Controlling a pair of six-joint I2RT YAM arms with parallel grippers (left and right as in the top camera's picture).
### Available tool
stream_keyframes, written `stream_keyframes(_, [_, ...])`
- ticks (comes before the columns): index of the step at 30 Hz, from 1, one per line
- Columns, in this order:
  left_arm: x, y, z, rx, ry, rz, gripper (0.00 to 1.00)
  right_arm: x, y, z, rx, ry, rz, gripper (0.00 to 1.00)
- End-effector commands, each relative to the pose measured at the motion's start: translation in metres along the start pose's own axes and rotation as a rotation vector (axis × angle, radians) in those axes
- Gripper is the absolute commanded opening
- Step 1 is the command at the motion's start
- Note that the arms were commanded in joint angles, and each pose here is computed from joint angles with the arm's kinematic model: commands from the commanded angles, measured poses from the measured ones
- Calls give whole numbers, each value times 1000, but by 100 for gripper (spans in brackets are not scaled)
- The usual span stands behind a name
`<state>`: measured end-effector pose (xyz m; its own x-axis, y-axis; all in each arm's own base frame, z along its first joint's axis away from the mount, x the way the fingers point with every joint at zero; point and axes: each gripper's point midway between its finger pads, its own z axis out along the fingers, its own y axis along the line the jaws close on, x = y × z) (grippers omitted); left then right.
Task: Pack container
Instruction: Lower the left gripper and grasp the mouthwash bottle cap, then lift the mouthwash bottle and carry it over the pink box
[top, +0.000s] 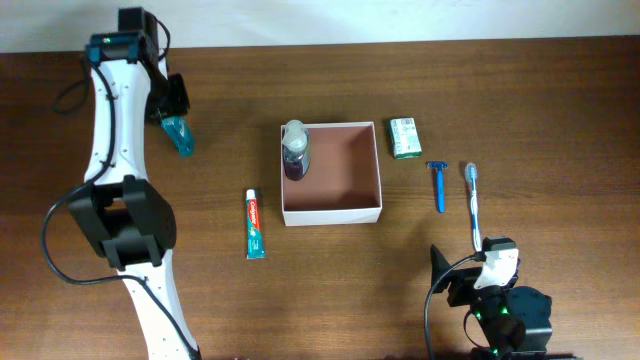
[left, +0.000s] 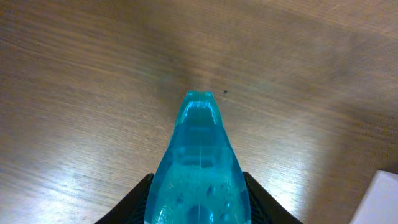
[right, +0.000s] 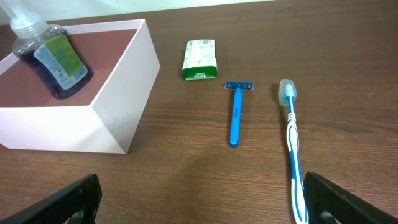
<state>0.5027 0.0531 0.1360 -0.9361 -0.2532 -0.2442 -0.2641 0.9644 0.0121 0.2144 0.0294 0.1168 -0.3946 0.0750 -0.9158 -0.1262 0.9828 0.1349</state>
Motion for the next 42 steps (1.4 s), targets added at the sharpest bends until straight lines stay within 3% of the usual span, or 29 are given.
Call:
stream_keyframes(1, [-17, 0, -30, 27, -83, -3, 12, 3, 2, 1, -14, 8, 7, 99])
stream_keyframes(12, [-34, -43, -110, 304, -227, 26, 12, 3, 2, 1, -14, 8, 7, 99])
stream_keyframes(22, [-25, -78, -176, 370, -354, 107, 12, 3, 2, 1, -13, 8, 7, 99])
stream_keyframes(31, [7, -150, -222, 464, -430, 260, 11, 3, 2, 1, -14, 8, 7, 99])
stream_keyframes(42, [63, -238, -238, 556, -407, 472, 11, 3, 2, 1, -14, 8, 7, 99])
